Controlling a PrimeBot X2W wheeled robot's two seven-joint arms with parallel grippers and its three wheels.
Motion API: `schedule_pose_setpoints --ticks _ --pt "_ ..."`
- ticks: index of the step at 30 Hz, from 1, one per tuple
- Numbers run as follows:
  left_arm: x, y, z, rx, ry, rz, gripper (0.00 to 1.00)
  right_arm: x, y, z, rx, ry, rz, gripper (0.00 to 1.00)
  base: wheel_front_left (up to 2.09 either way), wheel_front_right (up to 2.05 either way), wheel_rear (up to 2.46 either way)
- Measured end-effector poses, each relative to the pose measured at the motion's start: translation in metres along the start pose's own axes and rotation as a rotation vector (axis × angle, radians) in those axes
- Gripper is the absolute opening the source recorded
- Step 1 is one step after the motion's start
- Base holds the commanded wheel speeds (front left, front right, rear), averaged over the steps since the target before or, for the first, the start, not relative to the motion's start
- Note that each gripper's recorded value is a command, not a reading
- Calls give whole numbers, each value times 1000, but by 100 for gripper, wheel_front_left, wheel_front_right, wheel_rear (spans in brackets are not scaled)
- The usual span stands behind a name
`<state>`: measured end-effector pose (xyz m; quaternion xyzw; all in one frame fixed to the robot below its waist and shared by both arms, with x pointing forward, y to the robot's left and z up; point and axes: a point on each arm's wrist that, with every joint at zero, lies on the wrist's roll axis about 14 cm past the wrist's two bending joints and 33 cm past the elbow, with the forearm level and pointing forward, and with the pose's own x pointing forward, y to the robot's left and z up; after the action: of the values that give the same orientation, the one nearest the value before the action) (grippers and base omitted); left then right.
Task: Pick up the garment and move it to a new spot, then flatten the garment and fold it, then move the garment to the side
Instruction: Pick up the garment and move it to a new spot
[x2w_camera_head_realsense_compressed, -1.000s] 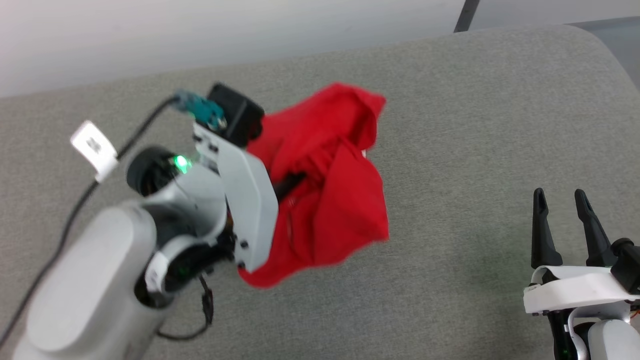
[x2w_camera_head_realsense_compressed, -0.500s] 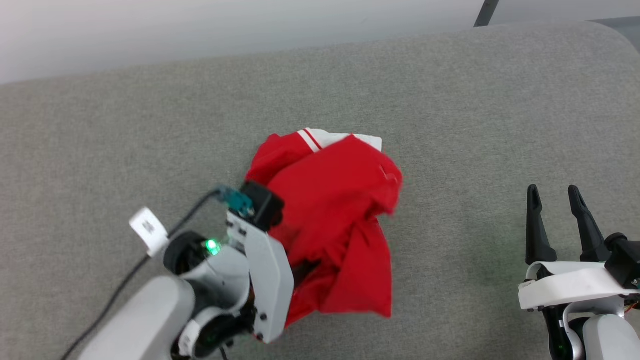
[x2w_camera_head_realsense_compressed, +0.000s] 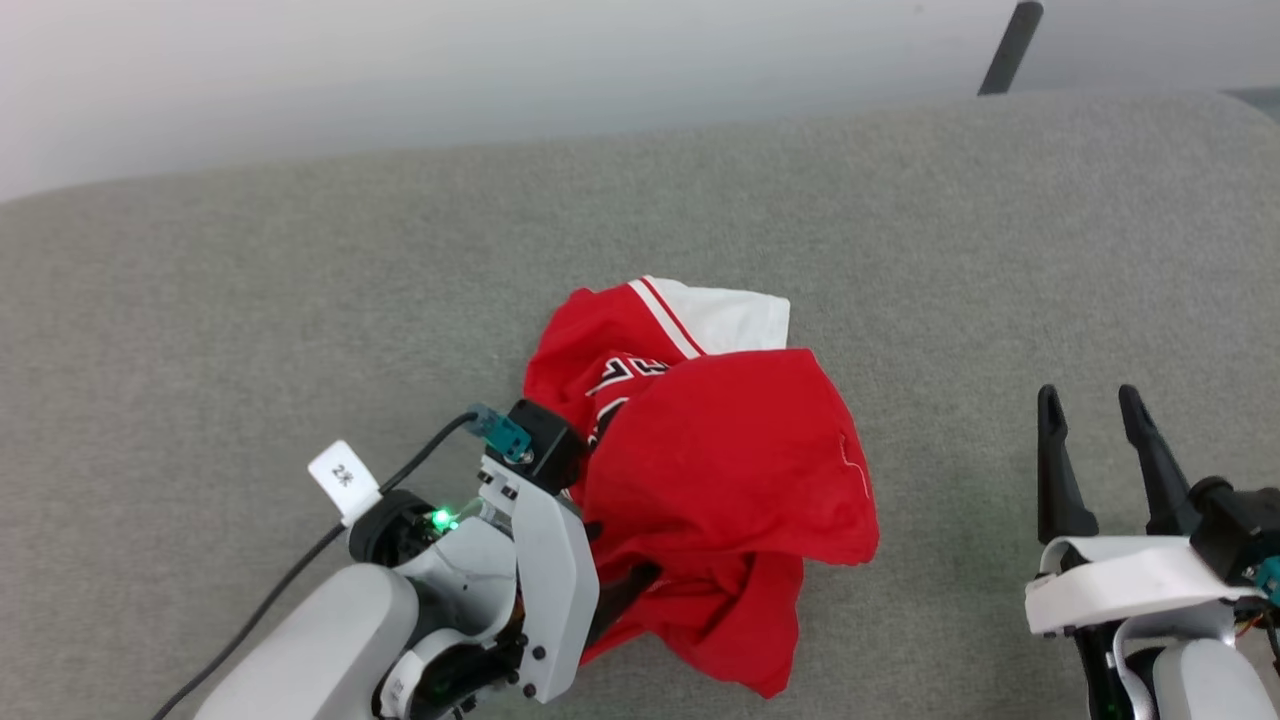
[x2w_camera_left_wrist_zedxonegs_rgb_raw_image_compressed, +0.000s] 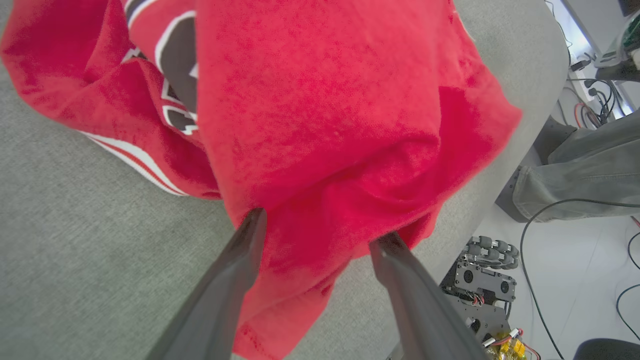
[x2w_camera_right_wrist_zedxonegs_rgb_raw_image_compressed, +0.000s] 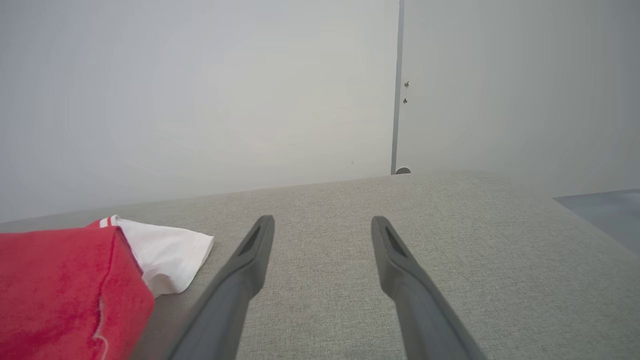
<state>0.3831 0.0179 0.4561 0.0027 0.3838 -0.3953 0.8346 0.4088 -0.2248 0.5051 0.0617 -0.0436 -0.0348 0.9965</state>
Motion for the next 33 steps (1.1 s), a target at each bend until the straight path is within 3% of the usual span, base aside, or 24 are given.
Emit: schedule_pose_setpoints --ticks 8,21,33 --pt "-38 4 30 24 -138 63 100 -10 14 8 -2 -18 40 100 0 0 0" --pt "-121 23 61 23 -574 219 100 -17 43 26 -5 -61 129 100 0 0 0" --pt "-196 64 42 31 -879 459 100 -21 53 35 -23 -83 172 100 0 0 0"
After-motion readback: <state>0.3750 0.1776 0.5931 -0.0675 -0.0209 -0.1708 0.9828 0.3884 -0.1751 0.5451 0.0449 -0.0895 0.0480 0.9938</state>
